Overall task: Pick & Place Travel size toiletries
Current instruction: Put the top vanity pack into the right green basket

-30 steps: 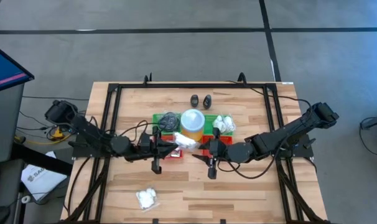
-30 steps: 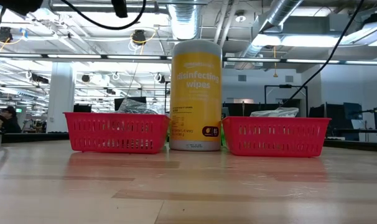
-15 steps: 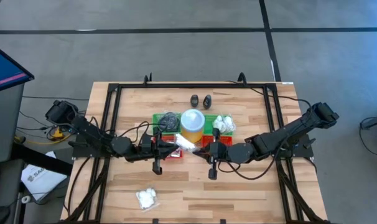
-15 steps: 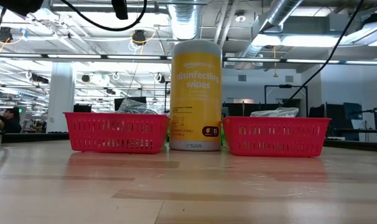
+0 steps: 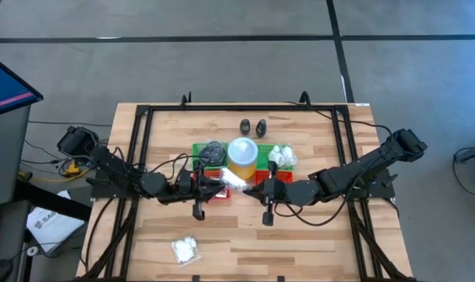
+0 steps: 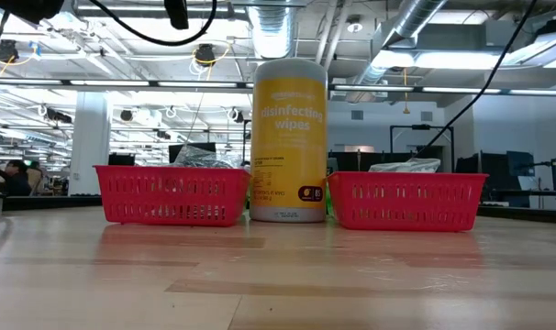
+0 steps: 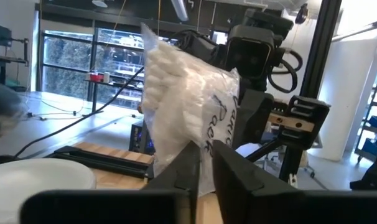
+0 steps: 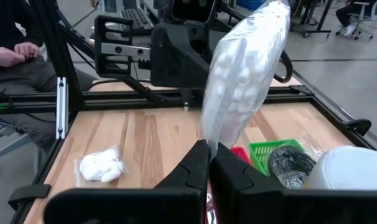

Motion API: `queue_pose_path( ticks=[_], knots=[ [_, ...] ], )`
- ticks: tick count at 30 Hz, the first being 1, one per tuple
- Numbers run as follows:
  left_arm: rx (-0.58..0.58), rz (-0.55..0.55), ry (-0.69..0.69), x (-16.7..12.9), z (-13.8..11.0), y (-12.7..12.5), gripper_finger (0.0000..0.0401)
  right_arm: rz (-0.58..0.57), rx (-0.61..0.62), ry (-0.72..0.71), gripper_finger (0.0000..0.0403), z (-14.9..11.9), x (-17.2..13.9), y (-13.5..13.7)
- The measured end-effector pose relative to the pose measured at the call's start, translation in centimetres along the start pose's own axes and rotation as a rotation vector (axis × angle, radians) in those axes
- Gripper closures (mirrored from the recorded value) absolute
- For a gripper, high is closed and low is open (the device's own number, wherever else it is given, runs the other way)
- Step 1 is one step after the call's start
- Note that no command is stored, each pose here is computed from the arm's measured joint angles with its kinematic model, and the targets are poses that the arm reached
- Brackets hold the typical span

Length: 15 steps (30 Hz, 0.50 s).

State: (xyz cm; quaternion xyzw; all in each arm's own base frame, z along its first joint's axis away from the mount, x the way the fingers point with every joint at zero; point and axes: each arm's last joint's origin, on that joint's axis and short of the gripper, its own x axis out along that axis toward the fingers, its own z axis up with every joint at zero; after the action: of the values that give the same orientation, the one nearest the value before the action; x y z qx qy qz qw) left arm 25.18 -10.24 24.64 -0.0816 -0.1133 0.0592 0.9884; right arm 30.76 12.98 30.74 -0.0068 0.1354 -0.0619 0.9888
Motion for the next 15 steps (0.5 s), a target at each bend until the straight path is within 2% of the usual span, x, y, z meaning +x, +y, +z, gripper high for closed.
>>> queue_pose_path(
  ticks=[8,15],
  knots=[
    [0.080,-0.018,0.009,-0.3,-0.1,-0.4,0.0290,-0.006,0.031,0.076,0.0403,0.1,-1.7,-0.7],
    [0.166,-0.061,0.017,-0.9,-0.2,-1.4,0.0268,-0.022,0.088,0.173,0.0403,0.0,-4.1,-1.6]
  ],
)
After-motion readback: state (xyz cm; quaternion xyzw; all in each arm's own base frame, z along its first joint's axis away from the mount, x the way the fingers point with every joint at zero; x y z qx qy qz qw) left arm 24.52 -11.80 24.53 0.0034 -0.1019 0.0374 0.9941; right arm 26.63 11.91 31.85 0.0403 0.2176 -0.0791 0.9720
